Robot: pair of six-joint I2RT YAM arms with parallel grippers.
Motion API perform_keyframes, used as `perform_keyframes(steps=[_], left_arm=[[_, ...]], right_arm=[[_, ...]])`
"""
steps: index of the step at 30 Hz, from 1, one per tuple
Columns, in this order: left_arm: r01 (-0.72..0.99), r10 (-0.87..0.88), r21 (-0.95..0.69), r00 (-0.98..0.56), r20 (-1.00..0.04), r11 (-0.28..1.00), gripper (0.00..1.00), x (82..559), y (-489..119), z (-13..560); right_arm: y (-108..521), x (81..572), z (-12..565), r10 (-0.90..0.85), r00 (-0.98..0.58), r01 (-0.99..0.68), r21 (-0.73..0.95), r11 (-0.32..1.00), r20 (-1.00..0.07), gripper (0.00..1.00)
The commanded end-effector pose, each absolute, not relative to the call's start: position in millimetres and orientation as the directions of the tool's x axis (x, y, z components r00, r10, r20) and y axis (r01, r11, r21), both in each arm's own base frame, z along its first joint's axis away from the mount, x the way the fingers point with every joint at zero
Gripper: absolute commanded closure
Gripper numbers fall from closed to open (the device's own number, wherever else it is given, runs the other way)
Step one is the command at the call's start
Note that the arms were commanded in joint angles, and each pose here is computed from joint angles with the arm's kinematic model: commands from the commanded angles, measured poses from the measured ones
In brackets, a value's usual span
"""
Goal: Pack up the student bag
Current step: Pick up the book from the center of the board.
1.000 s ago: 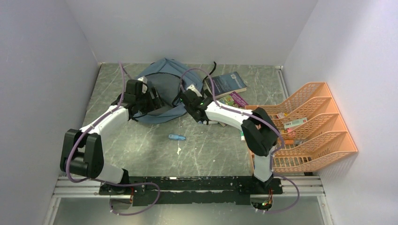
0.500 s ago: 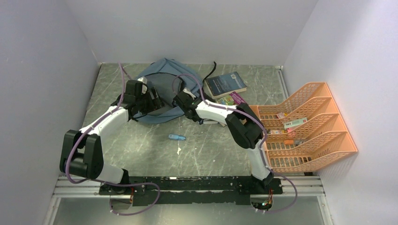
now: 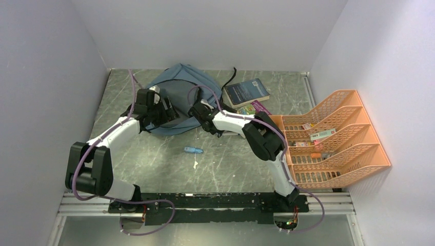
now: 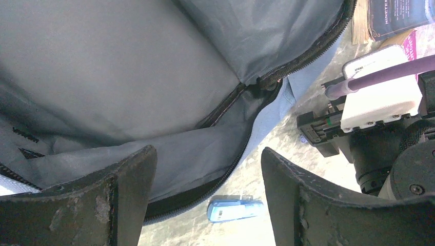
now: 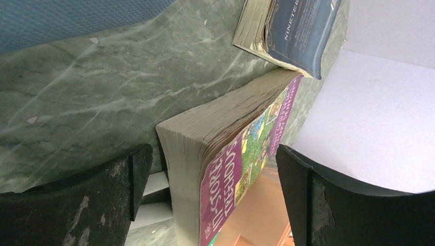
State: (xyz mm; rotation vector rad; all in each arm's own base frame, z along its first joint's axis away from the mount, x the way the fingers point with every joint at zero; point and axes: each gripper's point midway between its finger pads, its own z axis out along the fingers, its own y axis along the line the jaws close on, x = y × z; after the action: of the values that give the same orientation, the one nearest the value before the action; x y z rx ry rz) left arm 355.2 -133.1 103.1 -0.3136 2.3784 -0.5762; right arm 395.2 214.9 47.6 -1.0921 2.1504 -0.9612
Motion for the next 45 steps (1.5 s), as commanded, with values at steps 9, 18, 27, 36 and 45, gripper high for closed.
perform_keyframes(steps=[9,18,27,36,45], left_arm=[[-0.059,-0.394,-0.532,-0.740,-0.544,0.845,0.21,358,-131,108],[-0.065,-0.408,-0.551,-0.745,-0.528,0.832,0.21,358,-131,105],[-0.065,-0.411,-0.558,-0.747,-0.523,0.827,0.22,358,-130,105],[-0.027,-0.382,-0.553,-0.751,-0.539,0.833,0.22,359,-132,115],[0.077,-0.347,-0.589,-0.744,-0.571,0.804,0.22,361,-146,137]], right_arm=[[187,402,37,-0.822,-0.566,-0.465,-0.802,0.374,-0.055,0.07],[180,398,26,-0.820,-0.572,-0.475,-0.809,0.345,-0.014,0.37],[185,404,43,-0.821,-0.567,-0.432,-0.823,0.368,-0.069,0.63],[186,418,114,-0.791,-0.564,-0.244,-0.867,0.435,-0.238,1.00],[175,430,208,-0.707,-0.550,-0.059,-0.824,0.563,-0.444,1.00]])
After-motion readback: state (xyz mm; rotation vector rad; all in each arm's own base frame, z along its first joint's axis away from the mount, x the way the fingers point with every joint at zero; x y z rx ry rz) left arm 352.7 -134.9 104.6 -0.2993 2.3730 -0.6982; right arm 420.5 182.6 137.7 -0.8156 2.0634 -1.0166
